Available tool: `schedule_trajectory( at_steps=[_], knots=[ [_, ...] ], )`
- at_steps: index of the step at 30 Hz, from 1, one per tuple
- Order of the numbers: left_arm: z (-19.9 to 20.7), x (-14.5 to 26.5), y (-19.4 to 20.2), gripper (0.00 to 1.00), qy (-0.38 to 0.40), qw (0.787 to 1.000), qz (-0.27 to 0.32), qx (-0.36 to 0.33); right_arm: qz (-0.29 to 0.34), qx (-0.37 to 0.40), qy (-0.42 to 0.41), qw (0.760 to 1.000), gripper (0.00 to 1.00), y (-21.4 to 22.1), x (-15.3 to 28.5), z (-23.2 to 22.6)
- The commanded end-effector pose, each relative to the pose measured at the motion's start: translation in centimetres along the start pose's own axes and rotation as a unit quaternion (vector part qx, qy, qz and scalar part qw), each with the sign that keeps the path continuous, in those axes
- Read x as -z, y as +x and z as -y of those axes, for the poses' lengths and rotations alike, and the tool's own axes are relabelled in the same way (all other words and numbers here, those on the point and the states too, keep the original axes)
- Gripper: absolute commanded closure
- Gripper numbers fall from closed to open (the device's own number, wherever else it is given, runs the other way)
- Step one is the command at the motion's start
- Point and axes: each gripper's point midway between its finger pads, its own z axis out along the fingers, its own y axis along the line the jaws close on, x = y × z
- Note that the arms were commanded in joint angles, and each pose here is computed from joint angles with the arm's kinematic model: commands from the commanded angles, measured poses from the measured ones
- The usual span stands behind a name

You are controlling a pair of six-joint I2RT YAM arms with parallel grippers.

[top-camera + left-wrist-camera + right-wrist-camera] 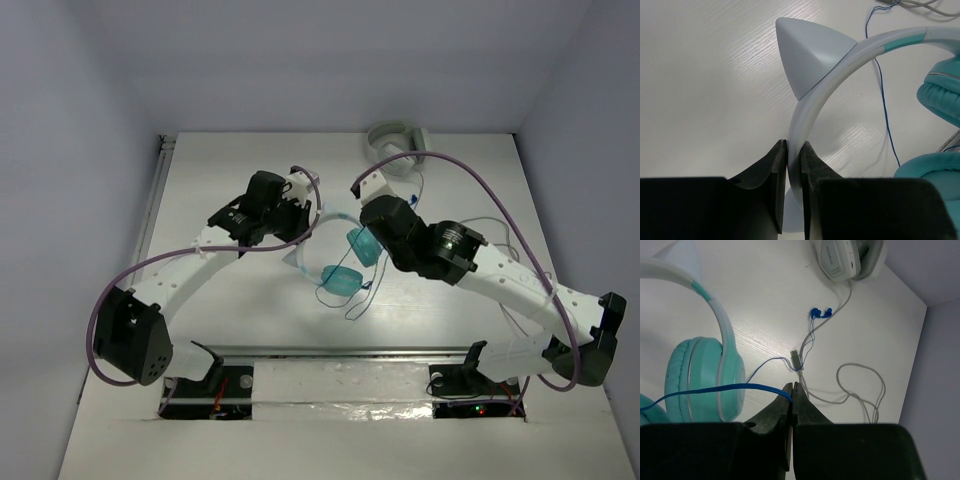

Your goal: Wrap the headphones

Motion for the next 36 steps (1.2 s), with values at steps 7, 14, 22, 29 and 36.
schedule_trajectory(
  at_steps=[7,14,22,29,36],
  knots=[
    [-0.3,3.6,-5.1,1.0,-0.04,0.995,0.095,-0.015,-0.023,-0.028,0.013,0.999,1.0,1.3,0.6,0.9],
    [4.1,3.3,-3.9,1.0,0.089,0.993,0.072,-0.029,0.026,-0.039,0.053,0.997,1.0,-1.7,-2.0,1.9],
    [5.5,3.6,-4.1,1.0,0.13,0.988,0.077,-0.03,0.058,-0.081,0.067,0.993,1.0,-2.9,-3.9,2.6],
    [5.3,4.5,-5.9,1.0,0.134,0.986,0.101,-0.016,0.083,-0.167,0.083,0.979,1.0,-2.4,-3.3,4.5],
    [3.4,6.9,-9.0,1.0,0.11,0.981,0.16,0.024,0.122,-0.273,0.03,0.954,1.0,-2.8,-2.8,3.2]
  ],
)
